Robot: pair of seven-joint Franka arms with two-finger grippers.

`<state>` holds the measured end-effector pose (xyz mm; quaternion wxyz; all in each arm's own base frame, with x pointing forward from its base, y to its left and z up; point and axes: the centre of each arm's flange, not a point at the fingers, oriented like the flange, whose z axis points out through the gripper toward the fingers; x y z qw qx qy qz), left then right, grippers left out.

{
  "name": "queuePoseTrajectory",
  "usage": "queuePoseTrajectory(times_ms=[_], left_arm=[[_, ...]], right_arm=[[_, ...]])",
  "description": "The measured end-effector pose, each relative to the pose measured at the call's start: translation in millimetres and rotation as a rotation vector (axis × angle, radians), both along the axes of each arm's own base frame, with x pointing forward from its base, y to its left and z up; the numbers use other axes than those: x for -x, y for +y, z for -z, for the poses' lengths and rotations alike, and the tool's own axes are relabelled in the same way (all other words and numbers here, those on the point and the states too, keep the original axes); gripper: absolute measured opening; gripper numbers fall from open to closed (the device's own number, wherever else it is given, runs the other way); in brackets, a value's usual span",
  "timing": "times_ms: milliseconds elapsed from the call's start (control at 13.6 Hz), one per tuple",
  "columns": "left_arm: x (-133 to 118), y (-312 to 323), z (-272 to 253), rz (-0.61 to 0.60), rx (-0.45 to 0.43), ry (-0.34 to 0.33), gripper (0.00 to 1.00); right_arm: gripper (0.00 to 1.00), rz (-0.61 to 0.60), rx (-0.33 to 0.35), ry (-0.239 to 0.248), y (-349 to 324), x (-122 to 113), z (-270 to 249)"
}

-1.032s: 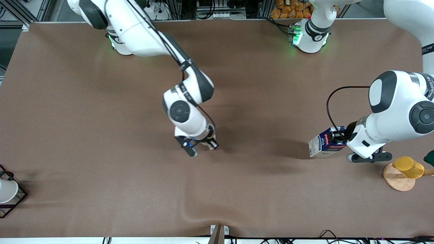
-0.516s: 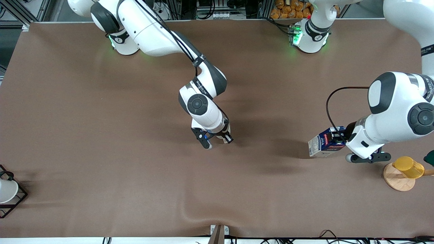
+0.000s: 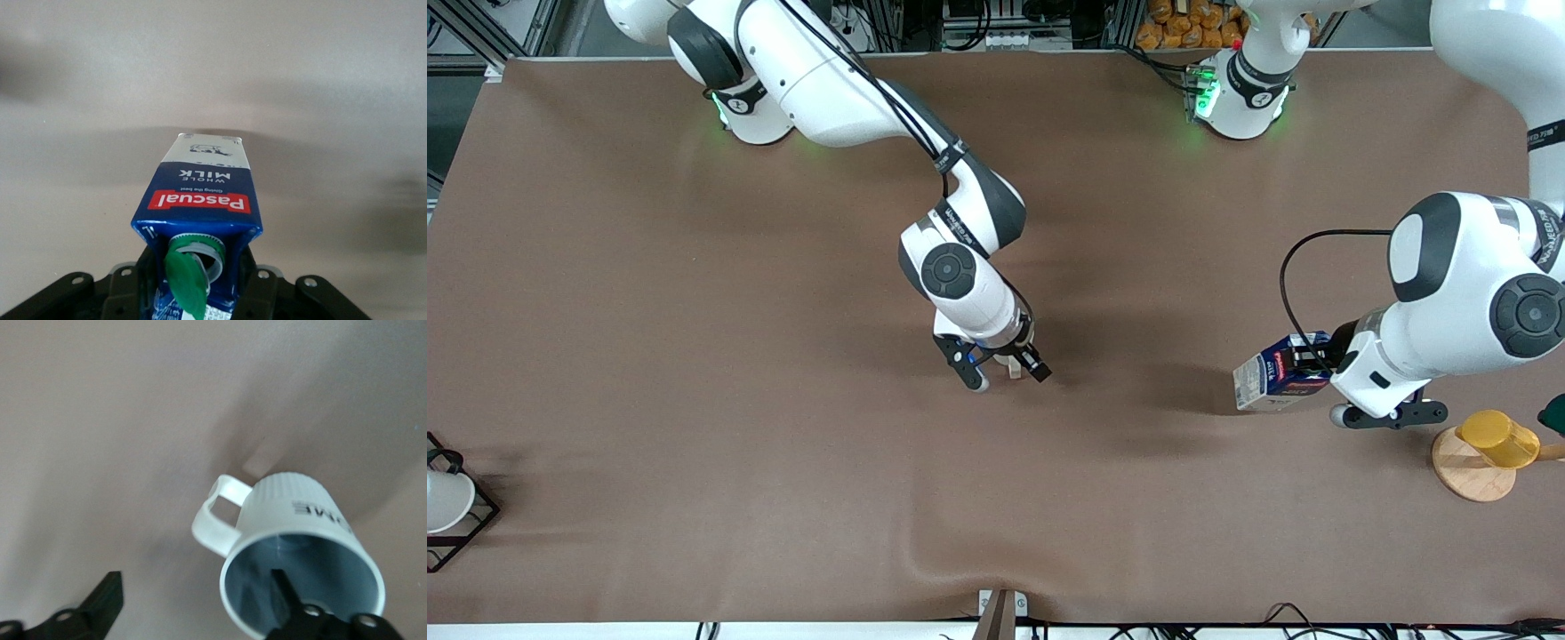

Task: Place milk next to cup
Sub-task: 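Lower the mug with the right gripper while the left gripper lifts the carton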

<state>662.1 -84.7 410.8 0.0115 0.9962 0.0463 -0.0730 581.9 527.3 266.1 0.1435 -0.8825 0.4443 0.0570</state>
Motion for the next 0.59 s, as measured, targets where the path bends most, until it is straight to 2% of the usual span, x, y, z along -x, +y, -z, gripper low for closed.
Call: queuePoseTrajectory(times_ms=[147, 368, 589], left_arm=[[5, -25, -1, 0.003, 0.004, 0.013, 0.49], [26, -88, 4, 0.052, 0.004, 0.061, 0.49], [55, -151, 17, 0.071, -0.003, 0.102, 0.49]], right_arm=[[1.0, -0.006, -0.002, 0.023, 1, 0, -21], [1.0, -0.008, 0.002, 0.069, -14, -6, -65], [1.0, -0.057, 0.001, 0.131, -67, -31, -102]])
